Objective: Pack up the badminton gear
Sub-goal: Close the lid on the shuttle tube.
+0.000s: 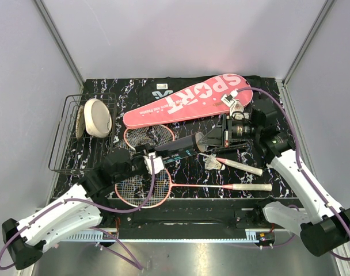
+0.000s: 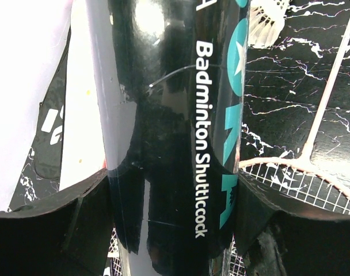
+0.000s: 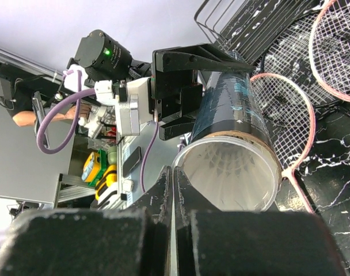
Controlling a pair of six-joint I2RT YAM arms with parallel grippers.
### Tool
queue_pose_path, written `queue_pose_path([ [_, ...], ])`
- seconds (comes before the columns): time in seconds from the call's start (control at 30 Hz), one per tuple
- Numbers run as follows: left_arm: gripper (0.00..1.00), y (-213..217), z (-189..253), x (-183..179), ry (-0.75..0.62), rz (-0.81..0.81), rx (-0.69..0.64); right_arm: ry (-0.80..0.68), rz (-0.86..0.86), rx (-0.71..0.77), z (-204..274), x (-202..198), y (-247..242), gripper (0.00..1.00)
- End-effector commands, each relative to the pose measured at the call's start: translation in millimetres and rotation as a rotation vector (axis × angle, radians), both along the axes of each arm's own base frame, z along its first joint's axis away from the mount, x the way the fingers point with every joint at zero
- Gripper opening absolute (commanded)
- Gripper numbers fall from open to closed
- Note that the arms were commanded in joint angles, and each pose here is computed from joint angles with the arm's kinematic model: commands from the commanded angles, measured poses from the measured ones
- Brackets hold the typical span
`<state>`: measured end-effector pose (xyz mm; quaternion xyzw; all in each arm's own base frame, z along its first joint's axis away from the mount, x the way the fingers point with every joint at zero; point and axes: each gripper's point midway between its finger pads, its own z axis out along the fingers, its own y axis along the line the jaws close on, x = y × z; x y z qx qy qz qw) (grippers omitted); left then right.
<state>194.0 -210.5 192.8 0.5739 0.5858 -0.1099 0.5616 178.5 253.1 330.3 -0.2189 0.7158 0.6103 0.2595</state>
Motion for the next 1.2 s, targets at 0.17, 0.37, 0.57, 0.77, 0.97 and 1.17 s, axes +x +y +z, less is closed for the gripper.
queue_pose_path([
  [0.17,0.0,-13.2,80.1,-3.5,-0.192,-0.046,-0.274,0.079,-0.019,0.037,-5.2,2.4,7.8,0.0],
  [0.37,0.0,-15.5,79.5,-3.6,-0.187,-0.055,-0.27,0.107,0.042,0.106,6.9,-6.1,12.4,0.0],
  [0.57,0.0,-23.1,90.3,-11.8,-0.199,-0.11,-0.326,0.208,0.163,0.17,10.9,-16.6,27.3,0.0],
  [0.77,0.0,-25.7,122.1,-31.5,-0.247,-0.189,-0.487,0.287,0.241,0.234,15.1,-18.4,34.0,0.34],
  [0.97,0.0,-19.6,182.4,-58.0,-0.321,-0.282,-0.7,0.334,0.292,0.313,10.1,-13.3,59.5,0.47],
  [1.17,0.0,-16.3,223.4,-78.3,-0.368,-0.374,-0.842,0.415,0.366,0.404,-13.1,-23.7,95.7,0.47],
])
